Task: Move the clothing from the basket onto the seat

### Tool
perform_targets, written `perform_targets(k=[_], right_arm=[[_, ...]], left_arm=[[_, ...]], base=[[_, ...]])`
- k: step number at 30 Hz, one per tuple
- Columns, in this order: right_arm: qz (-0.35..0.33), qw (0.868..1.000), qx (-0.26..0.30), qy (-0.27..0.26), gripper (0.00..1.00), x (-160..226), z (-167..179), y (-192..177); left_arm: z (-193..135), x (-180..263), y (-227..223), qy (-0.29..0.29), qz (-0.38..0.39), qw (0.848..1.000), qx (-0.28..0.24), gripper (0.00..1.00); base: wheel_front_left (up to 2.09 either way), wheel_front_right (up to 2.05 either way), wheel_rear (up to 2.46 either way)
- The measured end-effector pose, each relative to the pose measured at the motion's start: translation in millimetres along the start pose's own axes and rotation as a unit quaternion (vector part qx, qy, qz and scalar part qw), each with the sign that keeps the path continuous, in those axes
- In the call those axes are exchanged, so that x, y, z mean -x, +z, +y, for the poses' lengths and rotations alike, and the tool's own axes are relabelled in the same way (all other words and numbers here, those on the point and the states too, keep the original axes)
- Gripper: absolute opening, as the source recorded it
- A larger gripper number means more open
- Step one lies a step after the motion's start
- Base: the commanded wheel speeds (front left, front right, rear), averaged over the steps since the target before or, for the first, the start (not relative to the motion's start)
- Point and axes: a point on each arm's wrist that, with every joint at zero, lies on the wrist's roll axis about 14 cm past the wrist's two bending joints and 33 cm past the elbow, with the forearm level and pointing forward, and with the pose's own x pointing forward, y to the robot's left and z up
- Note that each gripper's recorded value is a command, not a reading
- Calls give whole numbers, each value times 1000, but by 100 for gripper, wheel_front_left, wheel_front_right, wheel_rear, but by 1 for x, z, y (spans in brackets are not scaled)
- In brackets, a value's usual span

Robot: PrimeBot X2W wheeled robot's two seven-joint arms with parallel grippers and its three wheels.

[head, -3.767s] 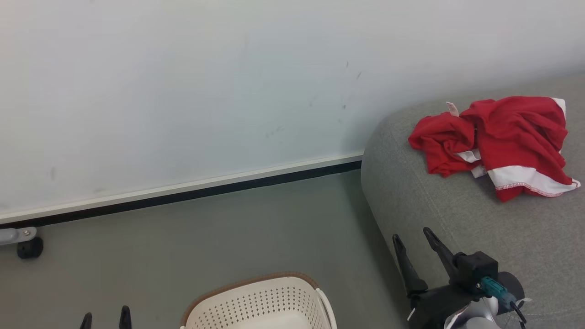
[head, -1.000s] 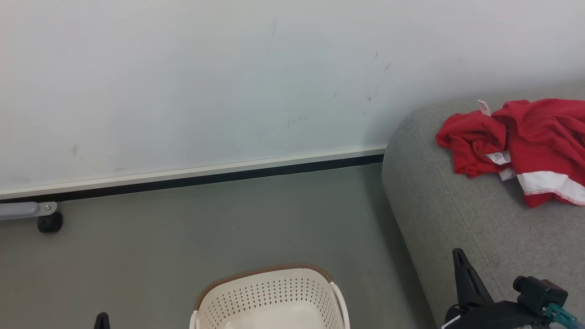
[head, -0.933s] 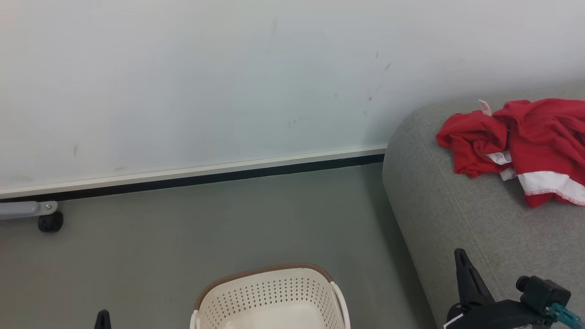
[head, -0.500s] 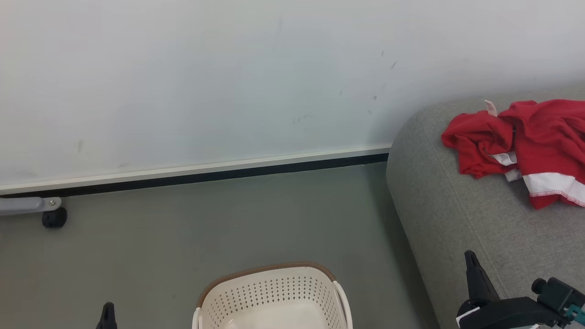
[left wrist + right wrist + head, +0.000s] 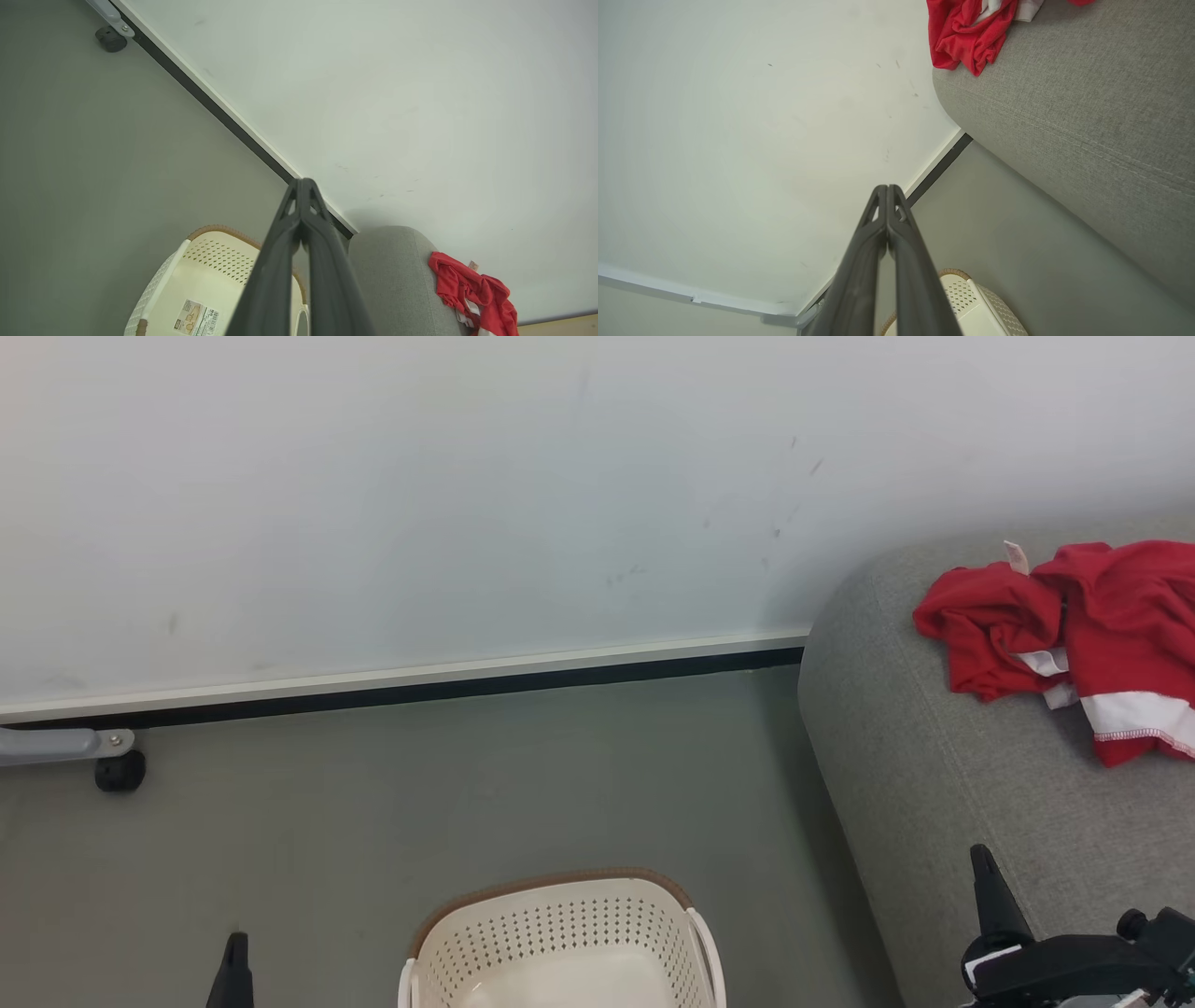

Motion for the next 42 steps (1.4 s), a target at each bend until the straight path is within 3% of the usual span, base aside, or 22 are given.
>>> perform_targets(k=[21,32,42], right_arm=[[0,987,-159,0,0,-8,-7,6],[-7,972,-233,5,0,-10,-10,11],[-17,949,-313,13,0,-12,-14,16]], left_arm=[[-15,-16,-2,-28,17,988,150,0],[-22,-24,0,-41,20,975,219,0],[-32,-30,4,-65,23,955,290,0]], base=[[0,0,0],[0,0,0],[0,0,0]])
